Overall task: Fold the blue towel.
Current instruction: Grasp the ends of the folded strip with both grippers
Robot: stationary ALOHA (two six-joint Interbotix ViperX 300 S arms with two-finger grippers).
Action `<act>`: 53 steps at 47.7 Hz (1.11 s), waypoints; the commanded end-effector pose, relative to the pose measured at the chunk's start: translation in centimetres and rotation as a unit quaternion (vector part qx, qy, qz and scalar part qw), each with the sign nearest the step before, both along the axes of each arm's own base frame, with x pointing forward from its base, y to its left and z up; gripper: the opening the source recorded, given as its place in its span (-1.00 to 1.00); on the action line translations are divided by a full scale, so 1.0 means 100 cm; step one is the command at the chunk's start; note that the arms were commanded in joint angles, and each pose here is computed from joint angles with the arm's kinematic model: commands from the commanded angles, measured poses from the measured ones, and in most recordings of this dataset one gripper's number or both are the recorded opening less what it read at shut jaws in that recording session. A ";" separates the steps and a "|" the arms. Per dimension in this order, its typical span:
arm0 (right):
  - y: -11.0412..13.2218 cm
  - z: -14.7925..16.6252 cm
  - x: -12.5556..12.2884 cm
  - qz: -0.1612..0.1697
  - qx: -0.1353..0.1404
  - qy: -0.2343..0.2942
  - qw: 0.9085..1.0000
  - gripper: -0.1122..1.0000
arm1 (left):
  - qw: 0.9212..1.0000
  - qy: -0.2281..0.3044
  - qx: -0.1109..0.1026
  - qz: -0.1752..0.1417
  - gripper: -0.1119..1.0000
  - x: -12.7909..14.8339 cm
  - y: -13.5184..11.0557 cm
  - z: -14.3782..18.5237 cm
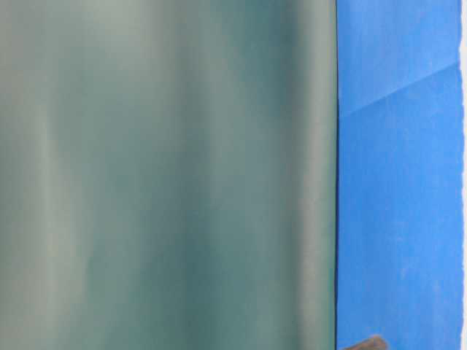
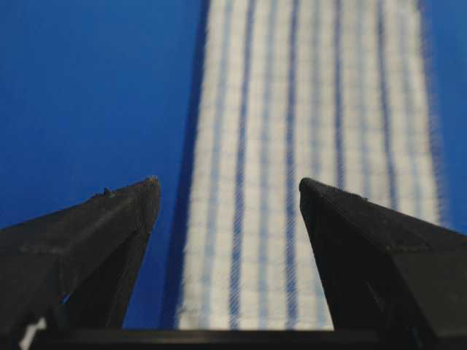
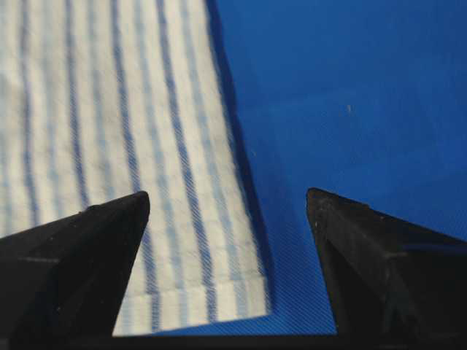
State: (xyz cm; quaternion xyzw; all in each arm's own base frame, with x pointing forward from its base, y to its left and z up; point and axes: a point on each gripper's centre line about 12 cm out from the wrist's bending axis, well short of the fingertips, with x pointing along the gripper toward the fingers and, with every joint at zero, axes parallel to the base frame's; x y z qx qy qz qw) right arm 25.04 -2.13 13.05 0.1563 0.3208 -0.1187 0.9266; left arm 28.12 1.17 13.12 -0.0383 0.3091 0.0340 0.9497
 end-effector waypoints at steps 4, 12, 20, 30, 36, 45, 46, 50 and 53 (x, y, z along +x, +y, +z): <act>-0.004 -0.013 0.009 -0.010 -0.006 0.014 1.000 0.79 | 1.000 0.010 0.002 0.007 0.48 0.007 0.005 -0.013; -0.004 -0.030 0.015 -0.014 -0.006 0.040 0.999 0.78 | 1.000 0.022 0.001 0.009 0.46 0.011 0.005 -0.032; -0.001 -0.035 0.017 -0.008 -0.006 0.048 0.999 0.63 | 0.999 0.047 -0.007 0.014 0.23 0.011 0.005 -0.047; 0.004 -0.036 0.016 0.005 -0.009 0.051 0.999 -0.32 | 0.999 0.047 -0.006 0.008 -0.59 0.013 0.002 -0.047; 0.007 -0.036 0.016 0.010 -0.010 0.051 0.999 -0.78 | 0.998 0.055 -0.007 0.006 -0.77 0.012 0.001 -0.048; 0.007 -0.035 0.016 0.009 -0.009 0.050 0.999 -0.79 | 0.999 0.053 -0.007 0.004 -0.77 0.015 0.000 -0.046; 0.007 -0.035 0.017 0.010 -0.009 0.049 0.999 -0.79 | 0.999 0.052 -0.006 0.004 -0.77 0.015 0.000 -0.045; 0.007 -0.033 0.017 0.010 -0.009 0.045 0.999 -0.79 | 0.999 0.053 -0.007 0.004 -0.77 0.016 0.000 -0.041; 0.007 -0.029 0.017 0.009 -0.008 0.039 0.999 -0.79 | 0.998 0.055 -0.007 0.003 -0.77 0.018 0.000 -0.034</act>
